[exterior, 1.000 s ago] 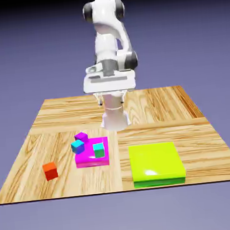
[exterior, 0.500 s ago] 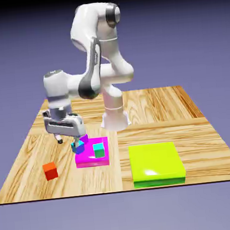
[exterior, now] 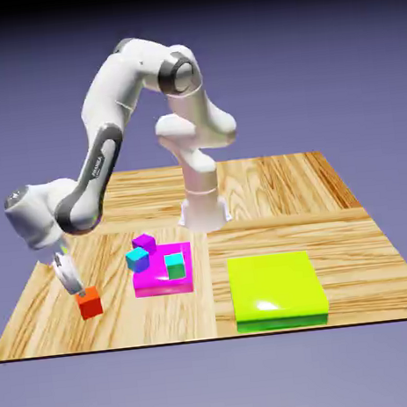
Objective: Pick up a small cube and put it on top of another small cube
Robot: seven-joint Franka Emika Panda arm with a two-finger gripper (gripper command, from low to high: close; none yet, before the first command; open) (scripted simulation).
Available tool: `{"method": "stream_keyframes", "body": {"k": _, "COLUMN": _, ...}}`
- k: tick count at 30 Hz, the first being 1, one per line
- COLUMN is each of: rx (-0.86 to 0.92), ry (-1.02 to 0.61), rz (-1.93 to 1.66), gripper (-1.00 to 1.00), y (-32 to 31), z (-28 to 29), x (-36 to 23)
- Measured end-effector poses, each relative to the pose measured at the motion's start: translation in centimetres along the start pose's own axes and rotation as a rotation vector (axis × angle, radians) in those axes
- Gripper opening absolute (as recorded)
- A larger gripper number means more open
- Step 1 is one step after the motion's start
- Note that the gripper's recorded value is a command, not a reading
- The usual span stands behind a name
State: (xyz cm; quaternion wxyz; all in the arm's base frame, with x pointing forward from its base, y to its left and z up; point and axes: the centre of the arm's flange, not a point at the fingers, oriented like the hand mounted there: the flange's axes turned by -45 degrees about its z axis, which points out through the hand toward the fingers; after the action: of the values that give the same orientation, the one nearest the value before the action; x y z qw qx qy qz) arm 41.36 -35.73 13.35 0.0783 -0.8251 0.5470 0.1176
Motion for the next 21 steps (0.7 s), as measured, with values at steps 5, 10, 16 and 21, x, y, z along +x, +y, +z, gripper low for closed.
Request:
{"method": "stream_keyframes", "body": {"k": 5, "rx": 0.003, "ry": 0.0, "rz": -0.001, "gripper": -1.0, "y": -0.1, "z": -3.3, "x": -0.2}}
{"method": "stream_keyframes", "body": {"k": 10, "rx": -0.01, "ry": -0.019, "rz": -0.08, "gripper": -1.0, "y": 0.6, "z": -7.9, "x": -3.9}}
{"method": "stream_keyframes", "body": {"k": 16, "rx": -0.039, "ry": -0.037, "rz": -0.227, "gripper": -1.0, "y": 1.9, "z": -10.1, "x": -9.7}}
{"method": "stream_keyframes", "body": {"k": 21, "rx": -0.075, "ry": -0.038, "rz": -0.359, "gripper": -1.0, "y": 3.1, "z": -11.2, "x": -14.6}}
